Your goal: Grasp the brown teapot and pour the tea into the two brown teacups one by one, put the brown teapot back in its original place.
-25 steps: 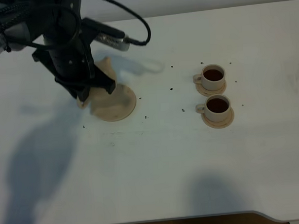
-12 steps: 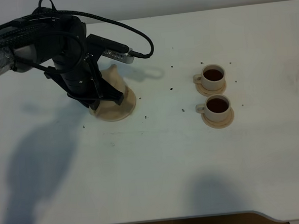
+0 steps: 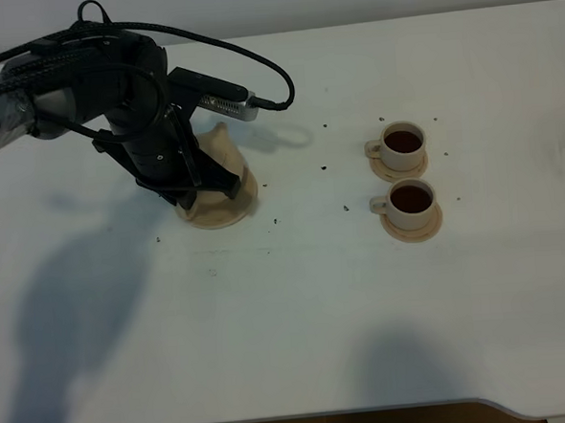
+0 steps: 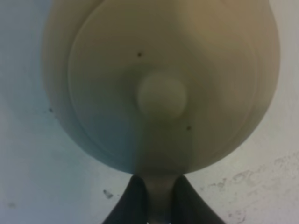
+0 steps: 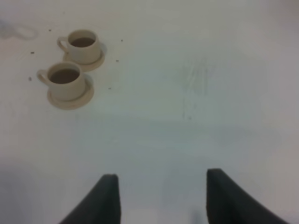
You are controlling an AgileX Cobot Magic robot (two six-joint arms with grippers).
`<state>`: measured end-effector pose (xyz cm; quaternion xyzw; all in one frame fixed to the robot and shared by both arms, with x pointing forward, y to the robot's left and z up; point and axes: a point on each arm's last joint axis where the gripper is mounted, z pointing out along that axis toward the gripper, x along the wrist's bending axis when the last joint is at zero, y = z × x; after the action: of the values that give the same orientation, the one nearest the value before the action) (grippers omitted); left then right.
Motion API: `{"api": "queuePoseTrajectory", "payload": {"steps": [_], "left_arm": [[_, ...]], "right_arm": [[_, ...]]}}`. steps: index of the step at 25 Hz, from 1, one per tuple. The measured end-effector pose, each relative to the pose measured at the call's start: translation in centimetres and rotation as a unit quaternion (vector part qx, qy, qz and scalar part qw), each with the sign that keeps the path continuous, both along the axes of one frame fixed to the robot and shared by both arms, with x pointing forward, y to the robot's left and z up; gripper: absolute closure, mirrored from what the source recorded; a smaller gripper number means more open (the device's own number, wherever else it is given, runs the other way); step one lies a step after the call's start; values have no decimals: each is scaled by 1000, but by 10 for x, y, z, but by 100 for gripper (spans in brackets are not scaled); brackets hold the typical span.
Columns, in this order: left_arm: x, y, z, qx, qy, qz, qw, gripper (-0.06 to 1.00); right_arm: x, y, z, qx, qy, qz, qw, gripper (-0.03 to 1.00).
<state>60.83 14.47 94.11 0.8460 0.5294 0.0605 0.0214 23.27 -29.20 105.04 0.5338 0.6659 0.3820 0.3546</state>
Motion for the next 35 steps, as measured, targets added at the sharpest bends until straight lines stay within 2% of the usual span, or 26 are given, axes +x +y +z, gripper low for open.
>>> {"api": "queuePoseTrajectory", "payload": {"steps": [11,27,30,35], "left_arm": [[-3,3,-2,9,24,2,1000,84],[-1,4,-10,15,29,-3,999,83],[0,4,-10,12,24,-3,1000,78],[0,3,-8,11,20,-3,1000,58]], "right_arm": [[0,0,0,0,0,0,1000,53],[0,0,0,0,0,0,1000,53],[0,0,0,0,0,0,1000,53],[0,0,0,0,0,0,1000,53]]}}
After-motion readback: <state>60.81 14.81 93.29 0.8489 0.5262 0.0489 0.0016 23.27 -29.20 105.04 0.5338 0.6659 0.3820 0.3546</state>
